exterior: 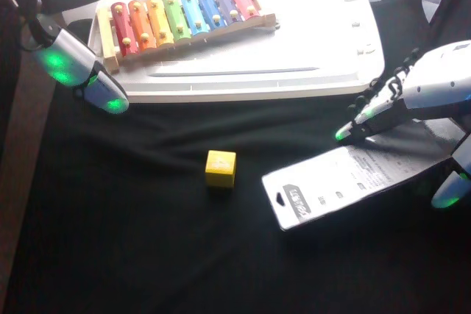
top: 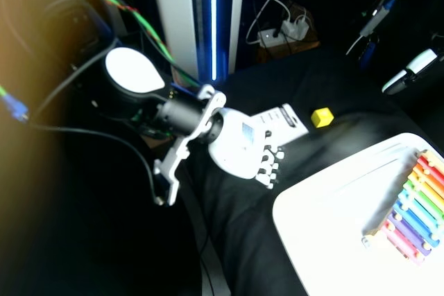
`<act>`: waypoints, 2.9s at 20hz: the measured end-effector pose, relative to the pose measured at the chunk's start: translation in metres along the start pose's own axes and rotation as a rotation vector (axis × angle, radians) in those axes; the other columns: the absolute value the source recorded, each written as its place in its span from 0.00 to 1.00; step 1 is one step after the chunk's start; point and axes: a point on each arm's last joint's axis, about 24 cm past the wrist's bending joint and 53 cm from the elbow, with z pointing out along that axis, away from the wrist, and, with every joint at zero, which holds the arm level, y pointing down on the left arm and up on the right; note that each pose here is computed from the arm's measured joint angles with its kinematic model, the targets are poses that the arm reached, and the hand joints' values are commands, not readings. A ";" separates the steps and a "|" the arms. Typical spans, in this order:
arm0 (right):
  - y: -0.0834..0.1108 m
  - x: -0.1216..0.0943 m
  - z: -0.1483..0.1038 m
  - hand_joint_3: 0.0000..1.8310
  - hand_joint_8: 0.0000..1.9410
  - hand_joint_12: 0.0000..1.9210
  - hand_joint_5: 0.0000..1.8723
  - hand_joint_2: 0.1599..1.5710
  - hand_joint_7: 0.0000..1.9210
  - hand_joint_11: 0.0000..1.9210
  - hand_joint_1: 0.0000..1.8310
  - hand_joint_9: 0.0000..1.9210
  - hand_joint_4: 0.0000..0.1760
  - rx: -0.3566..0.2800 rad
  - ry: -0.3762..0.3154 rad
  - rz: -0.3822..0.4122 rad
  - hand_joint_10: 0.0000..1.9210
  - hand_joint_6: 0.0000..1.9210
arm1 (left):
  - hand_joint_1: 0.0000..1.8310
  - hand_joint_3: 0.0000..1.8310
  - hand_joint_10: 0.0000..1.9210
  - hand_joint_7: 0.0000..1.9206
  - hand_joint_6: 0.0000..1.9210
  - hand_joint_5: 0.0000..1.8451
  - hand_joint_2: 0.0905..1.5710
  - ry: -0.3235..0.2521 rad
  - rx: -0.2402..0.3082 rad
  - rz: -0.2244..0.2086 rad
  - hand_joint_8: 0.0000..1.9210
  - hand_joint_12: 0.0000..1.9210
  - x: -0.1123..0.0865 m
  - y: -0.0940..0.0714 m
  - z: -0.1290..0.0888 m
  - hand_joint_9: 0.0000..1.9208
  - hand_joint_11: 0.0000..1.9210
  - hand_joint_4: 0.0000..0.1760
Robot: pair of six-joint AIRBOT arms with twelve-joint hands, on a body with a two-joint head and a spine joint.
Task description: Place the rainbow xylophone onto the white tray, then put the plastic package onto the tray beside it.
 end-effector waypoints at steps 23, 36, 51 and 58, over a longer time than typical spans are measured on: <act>0.003 -0.006 0.001 0.00 0.70 0.72 0.40 0.74 0.47 0.43 0.67 0.51 0.00 -0.015 -0.024 0.041 0.46 0.56 | 0.46 0.00 0.00 0.05 0.00 0.02 0.40 0.016 0.001 0.000 0.01 0.01 0.008 0.000 0.001 0.03 0.02 0.01; 0.009 -0.036 -0.011 0.00 0.55 0.87 0.43 0.74 0.58 0.61 0.61 0.63 0.00 -0.064 -0.141 0.072 0.73 0.64 | 0.45 0.00 0.00 0.05 0.00 0.02 0.41 0.020 0.011 -0.002 0.00 0.00 0.010 -0.006 0.005 0.03 0.00 0.19; 0.038 -0.079 -0.030 0.00 0.52 0.56 0.50 0.67 0.58 0.62 0.70 0.81 0.00 -0.137 -0.262 0.027 0.07 0.41 | 0.43 0.00 0.00 0.04 0.00 0.02 0.42 0.035 0.007 0.000 0.00 0.00 0.017 -0.004 0.005 0.01 0.00 0.00; 0.063 -0.110 -0.052 0.00 0.46 0.48 0.51 0.65 0.59 0.56 0.71 0.64 0.00 -0.209 -0.378 -0.019 0.34 0.42 | 0.42 0.00 0.01 0.06 0.00 0.03 0.43 0.033 0.008 -0.003 0.01 0.01 0.017 -0.004 0.005 0.03 0.02 0.00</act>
